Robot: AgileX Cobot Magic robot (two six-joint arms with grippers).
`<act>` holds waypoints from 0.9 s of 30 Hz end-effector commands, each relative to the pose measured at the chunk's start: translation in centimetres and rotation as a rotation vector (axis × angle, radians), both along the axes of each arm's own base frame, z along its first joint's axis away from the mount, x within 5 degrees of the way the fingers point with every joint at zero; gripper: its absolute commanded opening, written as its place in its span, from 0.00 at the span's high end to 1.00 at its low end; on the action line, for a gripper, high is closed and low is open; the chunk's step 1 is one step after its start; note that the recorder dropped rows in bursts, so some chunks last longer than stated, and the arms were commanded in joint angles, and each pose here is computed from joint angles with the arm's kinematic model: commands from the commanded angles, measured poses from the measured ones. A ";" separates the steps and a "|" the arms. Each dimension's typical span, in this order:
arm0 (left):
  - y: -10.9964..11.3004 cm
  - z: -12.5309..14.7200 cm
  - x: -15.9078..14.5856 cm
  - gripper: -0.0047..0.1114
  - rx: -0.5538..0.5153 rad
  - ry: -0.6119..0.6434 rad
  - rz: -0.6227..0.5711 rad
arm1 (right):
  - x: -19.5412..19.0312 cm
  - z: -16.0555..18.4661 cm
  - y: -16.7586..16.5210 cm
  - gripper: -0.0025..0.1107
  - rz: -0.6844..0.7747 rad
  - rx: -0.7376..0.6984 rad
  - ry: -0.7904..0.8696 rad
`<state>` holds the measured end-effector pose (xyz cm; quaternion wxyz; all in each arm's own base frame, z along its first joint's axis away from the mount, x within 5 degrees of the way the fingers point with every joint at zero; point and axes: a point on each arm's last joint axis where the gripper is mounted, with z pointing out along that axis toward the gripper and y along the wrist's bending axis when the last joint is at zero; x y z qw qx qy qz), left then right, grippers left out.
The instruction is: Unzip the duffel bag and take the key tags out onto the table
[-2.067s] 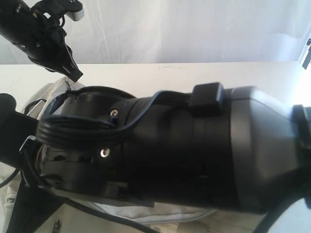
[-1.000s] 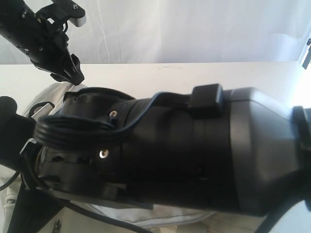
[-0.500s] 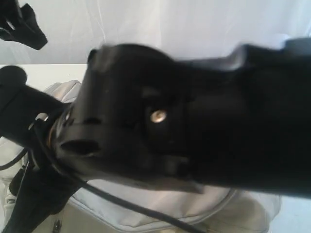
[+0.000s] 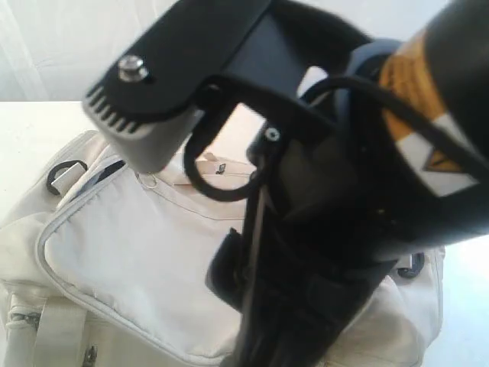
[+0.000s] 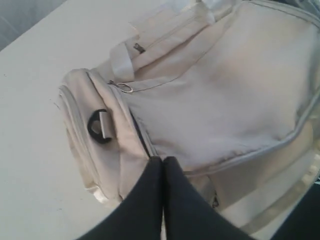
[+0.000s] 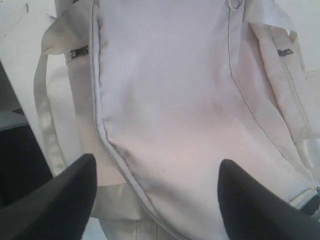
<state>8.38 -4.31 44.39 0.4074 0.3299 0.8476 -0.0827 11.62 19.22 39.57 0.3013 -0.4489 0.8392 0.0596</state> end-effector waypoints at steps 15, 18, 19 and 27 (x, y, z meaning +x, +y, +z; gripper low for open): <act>-0.4 -11.4 -4.3 0.96 -0.074 0.309 -0.070 | 2.5 -7.1 6.8 0.42 0.200 -0.201 0.116; -0.5 -11.5 -4.2 0.96 -0.084 0.309 -0.074 | 3.3 -7.9 7.6 0.42 0.200 -0.165 0.128; -0.5 -11.5 -4.2 0.96 -0.086 0.305 -0.072 | 3.6 -8.1 7.8 0.42 0.195 -0.166 0.121; -0.5 -11.4 -4.0 0.96 -0.091 0.291 -0.068 | 4.9 -10.0 8.8 0.42 0.179 -0.180 0.142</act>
